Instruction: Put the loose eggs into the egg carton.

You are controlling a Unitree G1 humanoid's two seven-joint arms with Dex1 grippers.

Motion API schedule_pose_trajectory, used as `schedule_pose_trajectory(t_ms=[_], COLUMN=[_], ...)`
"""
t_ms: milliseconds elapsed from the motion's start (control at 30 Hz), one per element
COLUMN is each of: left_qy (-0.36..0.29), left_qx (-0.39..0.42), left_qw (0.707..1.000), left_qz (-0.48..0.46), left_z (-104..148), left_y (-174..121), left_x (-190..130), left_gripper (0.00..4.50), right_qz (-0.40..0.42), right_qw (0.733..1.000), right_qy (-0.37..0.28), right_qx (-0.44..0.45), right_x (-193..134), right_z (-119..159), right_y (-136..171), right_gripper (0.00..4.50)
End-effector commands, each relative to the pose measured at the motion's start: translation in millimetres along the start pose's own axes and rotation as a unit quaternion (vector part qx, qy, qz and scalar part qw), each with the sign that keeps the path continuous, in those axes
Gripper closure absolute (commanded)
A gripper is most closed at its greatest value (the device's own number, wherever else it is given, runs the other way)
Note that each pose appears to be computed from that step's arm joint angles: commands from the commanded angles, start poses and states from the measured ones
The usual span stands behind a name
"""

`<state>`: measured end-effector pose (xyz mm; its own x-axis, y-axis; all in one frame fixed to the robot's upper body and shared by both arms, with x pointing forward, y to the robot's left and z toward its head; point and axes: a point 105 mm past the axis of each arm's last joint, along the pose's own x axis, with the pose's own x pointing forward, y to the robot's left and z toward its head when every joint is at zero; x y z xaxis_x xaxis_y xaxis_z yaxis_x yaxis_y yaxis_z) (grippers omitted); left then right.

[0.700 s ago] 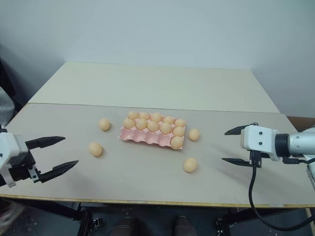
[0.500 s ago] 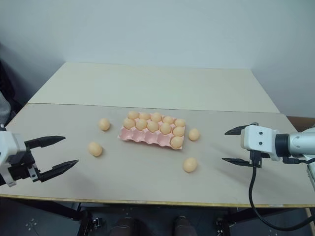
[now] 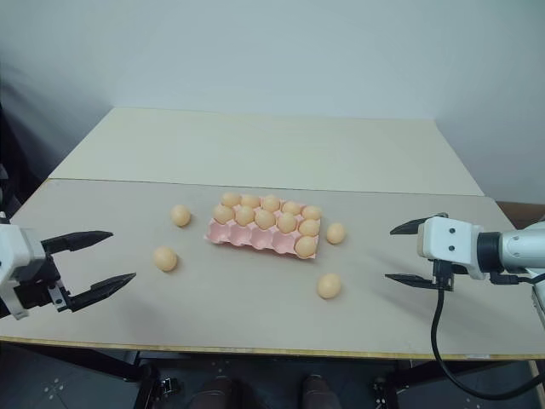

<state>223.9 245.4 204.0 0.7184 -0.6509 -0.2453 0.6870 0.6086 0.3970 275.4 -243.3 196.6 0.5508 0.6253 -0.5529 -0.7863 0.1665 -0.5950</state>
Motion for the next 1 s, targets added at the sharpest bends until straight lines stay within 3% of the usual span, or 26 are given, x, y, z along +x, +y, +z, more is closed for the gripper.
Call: schedule_pose_trajectory(t_ms=[33, 233, 467, 600, 1000], left_qy=[-0.012, -0.025, -0.050, -0.057, -0.048], left_qx=[0.015, 0.014, 0.012, 0.016, 0.023], left_qw=[1.000, 0.999, 0.995, 0.995, 0.995], left_qz=[-0.015, -0.045, -0.080, -0.086, -0.080], left_z=[7.2, 8.1, 13.3, 16.3, 13.1], left_y=[-1.0, -3.6, -11.6, -12.1, -10.7], left_x=[3.3, 17.7, 38.4, 43.9, 45.5], left_gripper=[0.05, 0.05, 0.05, 0.05, 0.05], right_qz=[-0.039, -0.058, -0.010, 0.021, 0.011], right_qw=[0.999, 0.997, 0.997, 0.997, 0.996], right_qy=[-0.007, -0.041, -0.073, -0.069, -0.051], right_qx=[-0.008, 0.013, 0.025, 0.041, 0.070], right_x=[-6.5, 14.7, 56.1, 77.7, 127.7], right_z=[7.4, 7.7, 3.4, -4.8, -15.6], right_y=[-15.1, -31.7, -43.7, -44.9, -63.2], right_gripper=[0.00, 0.00, 0.00, 0.00, 0.00])
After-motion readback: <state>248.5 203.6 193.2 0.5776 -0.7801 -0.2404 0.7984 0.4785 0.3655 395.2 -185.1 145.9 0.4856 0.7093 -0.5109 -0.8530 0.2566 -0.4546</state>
